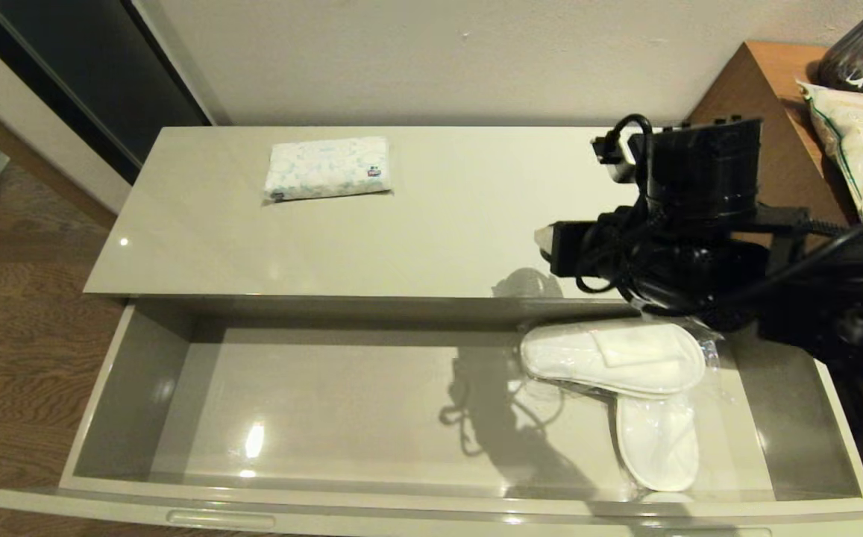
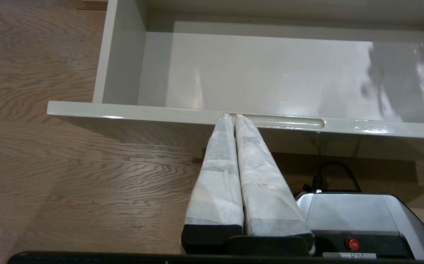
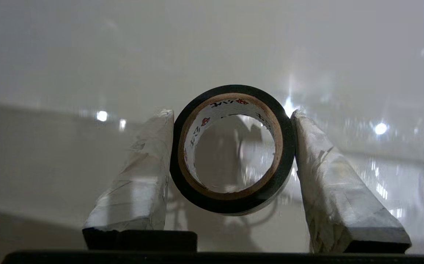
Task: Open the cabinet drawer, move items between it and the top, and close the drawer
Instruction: Put the adhesive tape in the drawer
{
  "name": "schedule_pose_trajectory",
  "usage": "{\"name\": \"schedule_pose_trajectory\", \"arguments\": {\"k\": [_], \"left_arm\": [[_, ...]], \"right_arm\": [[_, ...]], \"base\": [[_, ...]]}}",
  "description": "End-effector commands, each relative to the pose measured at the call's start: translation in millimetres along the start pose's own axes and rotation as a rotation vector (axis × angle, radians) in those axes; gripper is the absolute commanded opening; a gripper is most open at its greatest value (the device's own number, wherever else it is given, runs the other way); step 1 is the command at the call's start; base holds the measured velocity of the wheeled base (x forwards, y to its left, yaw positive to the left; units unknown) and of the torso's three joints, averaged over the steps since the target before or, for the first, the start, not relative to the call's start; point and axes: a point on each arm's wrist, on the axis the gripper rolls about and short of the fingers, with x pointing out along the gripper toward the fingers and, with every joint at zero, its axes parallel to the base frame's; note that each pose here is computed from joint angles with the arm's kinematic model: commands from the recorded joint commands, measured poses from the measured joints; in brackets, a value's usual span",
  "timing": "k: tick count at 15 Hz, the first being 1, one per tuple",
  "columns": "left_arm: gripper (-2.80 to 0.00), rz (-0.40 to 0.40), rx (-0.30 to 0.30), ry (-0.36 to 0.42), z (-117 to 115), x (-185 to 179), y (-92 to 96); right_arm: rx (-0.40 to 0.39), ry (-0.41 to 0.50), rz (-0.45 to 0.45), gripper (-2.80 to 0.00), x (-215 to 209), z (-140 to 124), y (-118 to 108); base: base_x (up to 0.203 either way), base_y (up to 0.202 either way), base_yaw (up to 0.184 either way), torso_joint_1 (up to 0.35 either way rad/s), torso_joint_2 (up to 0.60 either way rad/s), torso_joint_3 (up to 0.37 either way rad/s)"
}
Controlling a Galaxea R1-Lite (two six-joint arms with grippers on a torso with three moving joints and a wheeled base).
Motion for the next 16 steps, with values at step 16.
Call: {"name": "schedule_pose_trajectory", "arguments": {"k": [16], "left_arm": [[-2.8, 0.0, 0.0, 0.0, -0.1, 0.0, 0.0]], "right_arm": [[-0.099, 0.216, -0.03, -2.8, 31.4, -213.8, 8.7]], "base": [[0.0, 0.0, 0.0, 0.0, 0.0, 0.0]]}}
